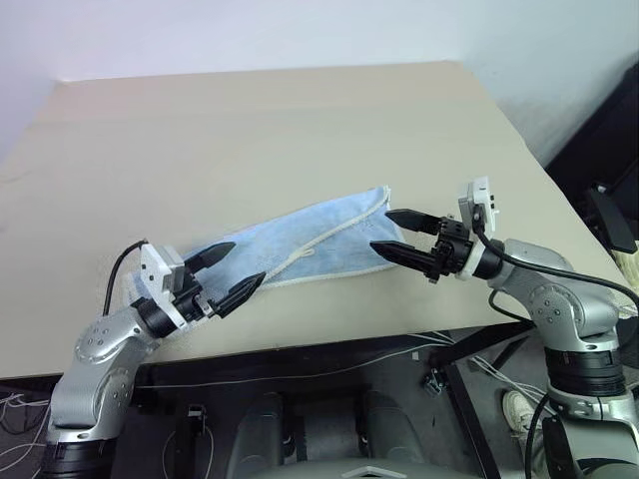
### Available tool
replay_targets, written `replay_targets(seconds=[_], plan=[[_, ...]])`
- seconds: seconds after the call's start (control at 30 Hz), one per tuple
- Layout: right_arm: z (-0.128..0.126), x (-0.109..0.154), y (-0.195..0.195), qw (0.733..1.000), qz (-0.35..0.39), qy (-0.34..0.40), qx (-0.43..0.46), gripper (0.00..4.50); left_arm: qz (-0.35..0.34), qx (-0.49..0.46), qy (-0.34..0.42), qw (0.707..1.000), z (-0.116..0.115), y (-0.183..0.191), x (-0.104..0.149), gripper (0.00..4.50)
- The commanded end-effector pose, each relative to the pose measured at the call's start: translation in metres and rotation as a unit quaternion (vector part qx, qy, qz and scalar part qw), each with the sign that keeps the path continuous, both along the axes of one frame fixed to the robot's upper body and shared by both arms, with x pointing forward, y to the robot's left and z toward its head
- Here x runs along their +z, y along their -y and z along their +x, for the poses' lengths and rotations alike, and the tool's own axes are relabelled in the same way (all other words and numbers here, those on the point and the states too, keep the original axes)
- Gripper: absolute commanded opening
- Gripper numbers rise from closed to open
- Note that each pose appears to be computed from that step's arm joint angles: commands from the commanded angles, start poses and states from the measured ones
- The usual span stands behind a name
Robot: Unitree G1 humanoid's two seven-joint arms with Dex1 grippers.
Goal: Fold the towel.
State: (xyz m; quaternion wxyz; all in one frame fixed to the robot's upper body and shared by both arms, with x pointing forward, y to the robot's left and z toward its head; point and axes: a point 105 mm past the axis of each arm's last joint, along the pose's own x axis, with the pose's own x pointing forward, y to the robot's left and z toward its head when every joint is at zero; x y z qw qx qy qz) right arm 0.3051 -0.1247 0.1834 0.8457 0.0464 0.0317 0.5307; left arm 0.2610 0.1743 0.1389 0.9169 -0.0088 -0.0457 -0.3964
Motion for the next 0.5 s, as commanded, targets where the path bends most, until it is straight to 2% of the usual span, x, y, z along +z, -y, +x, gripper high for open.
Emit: replay_targets(seconds=[0.03,0.2,0.5], plan=[[0.002,0.008,-0.006,1.0,0.0,0.019,0.016,4.45,-0.009,-0.008,0.028,1.0,-0.004,0.002,0.016,4.5],[0.009,0.012,-0.01,0.999,-0.004,0.034,0.018,4.45,-0.015,-0.019,0.032,0.999,0.0,0.0,0.016,4.5],[0.02,0.01,0.008,0.997,-0.052,0.047,-0.021,4.45,-0.021,-0.04,0.031,0.998,0.002,0.011,0.013,4.5]])
